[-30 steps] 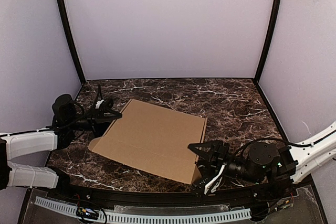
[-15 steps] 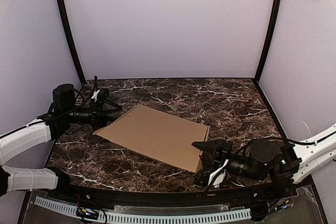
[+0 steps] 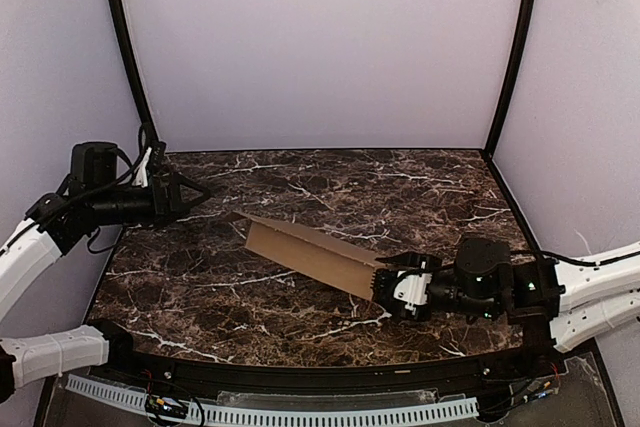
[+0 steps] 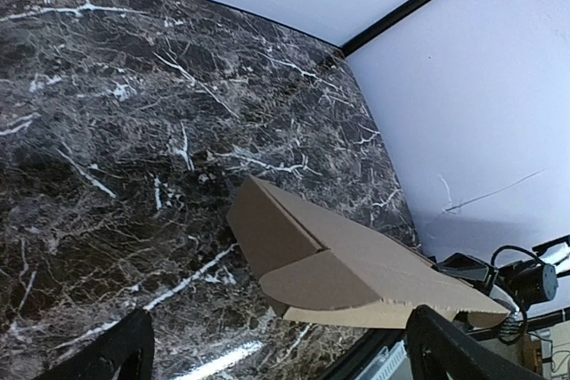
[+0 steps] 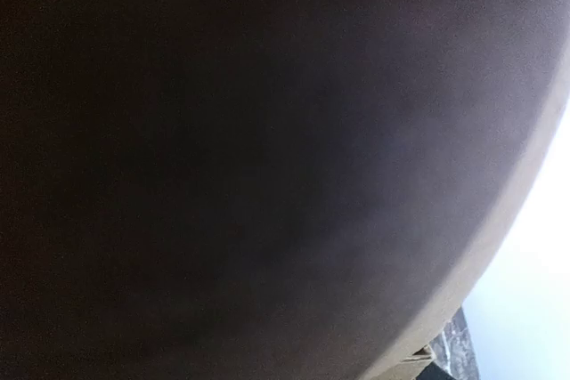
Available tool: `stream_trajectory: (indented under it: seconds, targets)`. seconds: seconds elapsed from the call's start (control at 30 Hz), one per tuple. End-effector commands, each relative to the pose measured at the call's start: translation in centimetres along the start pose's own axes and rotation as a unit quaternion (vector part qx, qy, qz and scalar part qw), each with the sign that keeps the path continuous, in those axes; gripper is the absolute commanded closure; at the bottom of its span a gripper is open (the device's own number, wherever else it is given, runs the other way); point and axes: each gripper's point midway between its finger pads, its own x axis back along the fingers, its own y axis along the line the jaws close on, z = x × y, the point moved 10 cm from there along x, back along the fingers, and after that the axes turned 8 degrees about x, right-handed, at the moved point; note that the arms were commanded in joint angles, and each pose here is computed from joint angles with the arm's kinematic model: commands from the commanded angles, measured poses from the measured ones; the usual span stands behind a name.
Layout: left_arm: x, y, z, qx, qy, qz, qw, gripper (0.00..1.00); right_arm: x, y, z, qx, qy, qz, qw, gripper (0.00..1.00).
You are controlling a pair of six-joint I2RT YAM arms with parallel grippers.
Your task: Fold the paper box
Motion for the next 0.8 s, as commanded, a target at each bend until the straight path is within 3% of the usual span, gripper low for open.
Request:
stream_trajectory:
  seconds: [0.0, 0.23, 0.5, 0.77]
  targets:
    - [2.0, 0.4, 0.2, -0.057, -0.050, -0.061, 0.995, 0.01, -0.5, -2.0, -0.8, -0.102, -0.045, -0.029, 0.993, 0.62]
    - [2.9, -0.4, 0.6, -0.090, -0.073, -0.015, 0.993, 0.01, -0.7, -3.6, 0.9, -0.193, -0.112, -0.122, 0.967, 0.60]
    - [2.4, -1.0, 0.8, -0.099, -0.045, 0.037, 0.993, 0.01, -2.3, -3.7, 3.0, -0.204, -0.194, -0.182, 0.942, 0.60]
    - [2.9, -0.9, 1.4, -0.107, -0.030, 0.028, 0.993, 0.02, -5.6, -3.6, 5.5, -0.167, -0.180, -0.229, 0.942, 0.61]
